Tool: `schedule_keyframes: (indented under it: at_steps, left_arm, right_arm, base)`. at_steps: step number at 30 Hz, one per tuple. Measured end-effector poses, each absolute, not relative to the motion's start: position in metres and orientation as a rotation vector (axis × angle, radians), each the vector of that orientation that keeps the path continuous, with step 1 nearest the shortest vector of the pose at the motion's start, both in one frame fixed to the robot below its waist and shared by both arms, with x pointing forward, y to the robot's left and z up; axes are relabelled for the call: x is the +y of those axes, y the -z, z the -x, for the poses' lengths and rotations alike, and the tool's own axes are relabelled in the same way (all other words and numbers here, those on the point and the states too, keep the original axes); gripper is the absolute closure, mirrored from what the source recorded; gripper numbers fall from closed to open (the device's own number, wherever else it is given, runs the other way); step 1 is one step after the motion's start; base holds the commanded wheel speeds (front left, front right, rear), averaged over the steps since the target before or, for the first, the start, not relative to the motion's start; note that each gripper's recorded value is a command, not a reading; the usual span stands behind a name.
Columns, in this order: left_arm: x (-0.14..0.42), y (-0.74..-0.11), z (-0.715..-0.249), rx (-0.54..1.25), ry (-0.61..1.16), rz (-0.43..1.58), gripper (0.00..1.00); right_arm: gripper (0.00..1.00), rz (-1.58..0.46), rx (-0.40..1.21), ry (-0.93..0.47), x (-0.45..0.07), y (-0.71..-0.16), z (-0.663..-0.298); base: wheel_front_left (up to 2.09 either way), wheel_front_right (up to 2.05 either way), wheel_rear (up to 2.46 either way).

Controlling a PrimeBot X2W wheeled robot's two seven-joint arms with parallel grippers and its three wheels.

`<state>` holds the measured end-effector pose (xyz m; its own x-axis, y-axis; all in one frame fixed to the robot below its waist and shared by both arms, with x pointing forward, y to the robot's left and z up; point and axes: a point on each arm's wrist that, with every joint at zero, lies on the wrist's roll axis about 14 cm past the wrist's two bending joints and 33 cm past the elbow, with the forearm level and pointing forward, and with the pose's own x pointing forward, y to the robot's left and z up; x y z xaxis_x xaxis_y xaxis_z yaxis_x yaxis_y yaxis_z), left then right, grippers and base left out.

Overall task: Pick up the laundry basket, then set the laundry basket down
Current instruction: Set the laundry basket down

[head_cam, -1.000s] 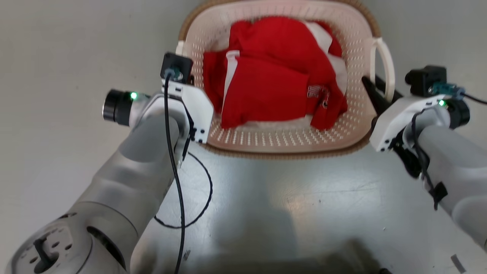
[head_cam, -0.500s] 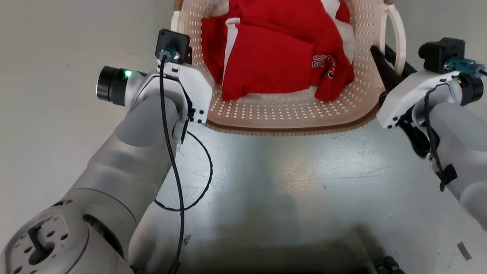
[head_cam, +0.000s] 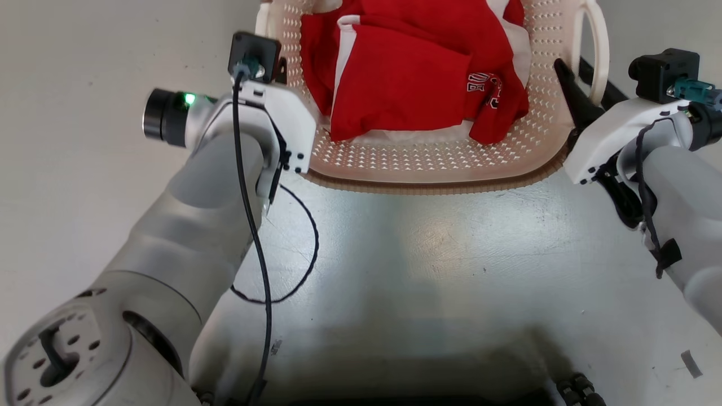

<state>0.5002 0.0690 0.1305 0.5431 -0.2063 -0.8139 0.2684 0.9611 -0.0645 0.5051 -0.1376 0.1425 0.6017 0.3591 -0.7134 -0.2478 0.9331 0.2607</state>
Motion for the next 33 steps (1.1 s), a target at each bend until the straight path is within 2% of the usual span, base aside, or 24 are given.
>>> schedule_keyframes:
  at_steps: [1,2,14,33]
  left_arm:
    - [0.069,-0.13,-0.502,0.957,0.279,-0.071,0.56]
    - [0.069,-0.13,-0.504,0.956,0.283,-0.076,0.0]
    - [0.073,-0.129,-0.505,0.953,0.246,-0.074,0.0]
    - [0.075,-0.203,-0.495,0.852,0.202,-0.004,0.0]
  right_arm:
    - [0.0,-0.129,0.858,-0.358,-0.139,-0.141,-0.505]
    - [0.0,-0.122,0.852,-0.366,-0.139,-0.14,-0.505]
    - [0.0,-0.13,0.708,-0.322,-0.145,-0.166,-0.54]
    - [0.0,-0.158,0.603,-0.274,-0.145,-0.247,-0.516]
  base:
    - [0.0,0.0,0.0]
    - [0.0,0.0,0.0]
    - [0.0,0.0,0.0]
    - [0.0,0.0,0.0]
